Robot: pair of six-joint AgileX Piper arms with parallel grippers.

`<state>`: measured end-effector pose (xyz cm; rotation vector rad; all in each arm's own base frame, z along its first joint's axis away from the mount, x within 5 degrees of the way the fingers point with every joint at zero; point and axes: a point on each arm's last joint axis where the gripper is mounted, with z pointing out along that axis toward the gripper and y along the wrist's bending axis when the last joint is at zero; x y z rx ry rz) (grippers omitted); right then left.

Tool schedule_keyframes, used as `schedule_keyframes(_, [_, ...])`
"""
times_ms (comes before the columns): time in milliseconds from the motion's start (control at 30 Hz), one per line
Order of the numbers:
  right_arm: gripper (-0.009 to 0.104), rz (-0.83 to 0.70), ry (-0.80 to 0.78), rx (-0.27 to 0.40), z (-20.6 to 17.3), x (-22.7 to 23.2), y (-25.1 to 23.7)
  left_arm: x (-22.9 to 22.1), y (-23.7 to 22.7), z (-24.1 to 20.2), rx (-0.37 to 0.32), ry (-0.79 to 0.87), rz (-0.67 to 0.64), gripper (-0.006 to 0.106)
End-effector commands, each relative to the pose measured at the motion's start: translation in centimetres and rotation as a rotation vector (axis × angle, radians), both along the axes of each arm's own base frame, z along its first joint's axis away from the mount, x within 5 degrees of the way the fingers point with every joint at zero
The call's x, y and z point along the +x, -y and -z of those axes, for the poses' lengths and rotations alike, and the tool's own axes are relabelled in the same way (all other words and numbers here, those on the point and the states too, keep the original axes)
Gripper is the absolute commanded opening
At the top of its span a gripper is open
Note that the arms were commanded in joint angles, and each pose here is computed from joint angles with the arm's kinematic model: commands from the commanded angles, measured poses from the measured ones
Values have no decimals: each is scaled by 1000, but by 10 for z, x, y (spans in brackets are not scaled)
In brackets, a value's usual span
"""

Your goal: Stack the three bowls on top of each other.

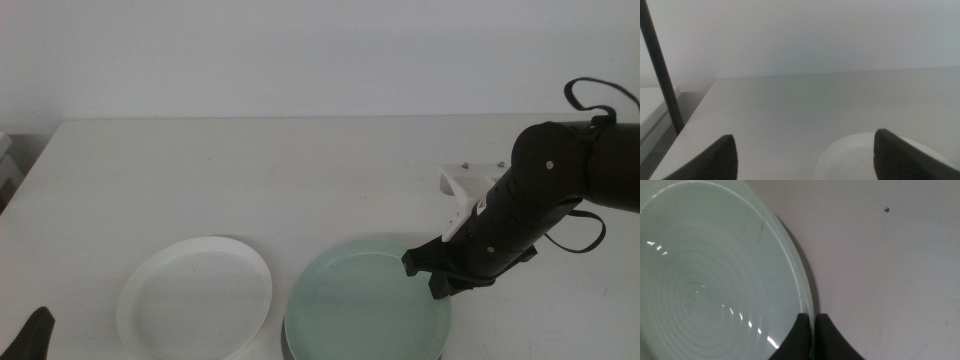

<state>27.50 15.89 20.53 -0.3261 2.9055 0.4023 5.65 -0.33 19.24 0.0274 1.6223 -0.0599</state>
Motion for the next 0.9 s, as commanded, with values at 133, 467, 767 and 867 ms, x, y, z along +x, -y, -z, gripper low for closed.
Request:
schedule_keyframes(133, [8, -5, 58, 32, -12, 3, -3, -1, 0, -10, -22, 96, -4, 105])
schedule_keyframes(467, [54, -32, 206, 95, -65, -15, 8, -1, 0, -10, -22, 96, -4, 105])
schedule_keyframes(767, [53, -210, 595, 142, -178, -98, 52, -1, 0, -10, -22, 96, -4, 105])
schedule_keyframes(867, [52, -253, 700, 136, -199, -132, 70, -1, 0, -10, -22, 96, -4, 105])
